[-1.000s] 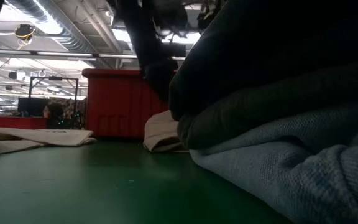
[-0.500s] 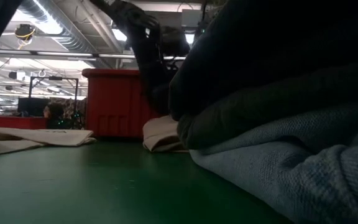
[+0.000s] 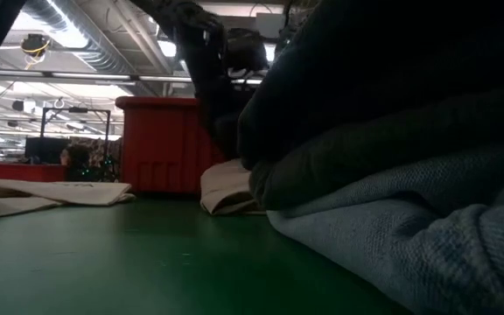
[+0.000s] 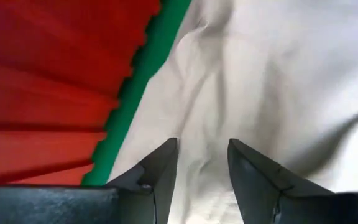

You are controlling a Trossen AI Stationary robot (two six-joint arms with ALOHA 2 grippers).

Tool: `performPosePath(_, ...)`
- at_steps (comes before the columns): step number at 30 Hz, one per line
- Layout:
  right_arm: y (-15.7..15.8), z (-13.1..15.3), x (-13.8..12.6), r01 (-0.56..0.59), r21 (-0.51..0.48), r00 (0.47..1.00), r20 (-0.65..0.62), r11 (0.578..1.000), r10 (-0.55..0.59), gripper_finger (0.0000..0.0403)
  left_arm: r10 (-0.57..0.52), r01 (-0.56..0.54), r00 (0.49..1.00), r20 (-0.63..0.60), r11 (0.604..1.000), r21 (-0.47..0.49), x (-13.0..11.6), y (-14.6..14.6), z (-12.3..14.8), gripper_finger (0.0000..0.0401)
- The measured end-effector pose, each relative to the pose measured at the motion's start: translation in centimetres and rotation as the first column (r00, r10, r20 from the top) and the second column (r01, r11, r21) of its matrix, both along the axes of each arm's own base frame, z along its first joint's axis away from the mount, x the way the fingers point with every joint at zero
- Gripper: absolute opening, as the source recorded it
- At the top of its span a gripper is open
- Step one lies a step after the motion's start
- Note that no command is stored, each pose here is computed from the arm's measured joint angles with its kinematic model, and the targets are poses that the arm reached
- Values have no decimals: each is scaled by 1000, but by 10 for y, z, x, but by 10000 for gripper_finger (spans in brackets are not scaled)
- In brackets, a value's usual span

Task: Fold Laundry from Bin
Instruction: Stack the brown shorts on top of the dark blue jeans

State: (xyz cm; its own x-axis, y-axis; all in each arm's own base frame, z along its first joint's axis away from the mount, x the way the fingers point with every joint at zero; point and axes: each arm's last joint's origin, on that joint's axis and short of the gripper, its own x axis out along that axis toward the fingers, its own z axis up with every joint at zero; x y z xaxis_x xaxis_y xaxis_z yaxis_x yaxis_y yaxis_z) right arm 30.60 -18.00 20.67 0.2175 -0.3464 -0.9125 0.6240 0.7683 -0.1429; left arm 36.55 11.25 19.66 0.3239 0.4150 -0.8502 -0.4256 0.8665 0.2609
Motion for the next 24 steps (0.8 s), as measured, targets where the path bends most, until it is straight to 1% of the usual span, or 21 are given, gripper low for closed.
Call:
performPosePath(5, 8, 27, -12, -23, 35, 1000, 17, 999, 23, 209, -43, 47, 997, 66, 997, -55, -6, -11, 23, 137)
performPosePath(9, 19, 47, -28, -56, 82, 998, 17, 995, 55, 209, -30, 42, 995, 91, 990, -134, -14, -21, 37, 137)
performPosePath(11, 24, 55, -38, -56, 107, 998, -9, 993, 58, 209, -14, 31, 995, 96, 984, -178, -19, -26, 42, 137)
performPosePath(15, 32, 62, -51, -52, 152, 996, -57, 987, 61, 209, -1, 15, 999, 50, 958, -287, -26, -33, 41, 137)
performPosePath(17, 35, 61, -56, -62, 186, 991, -105, 981, 83, 209, -10, 11, 1000, 7, 941, -338, -30, -37, 39, 137)
performPosePath(20, 40, 59, -63, -92, 270, 977, -159, 958, 139, 209, -25, 8, 999, -38, 922, -388, -35, -41, 39, 137)
performPosePath(22, 43, 60, -65, -128, 328, 974, -135, 936, 180, 209, -30, 3, 998, -64, 919, -394, -39, -43, 39, 137)
performPosePath(24, 47, 62, -69, -186, 368, 970, -81, 911, 230, 209, -42, 15, 997, -61, 922, -387, -41, -45, 43, 137)
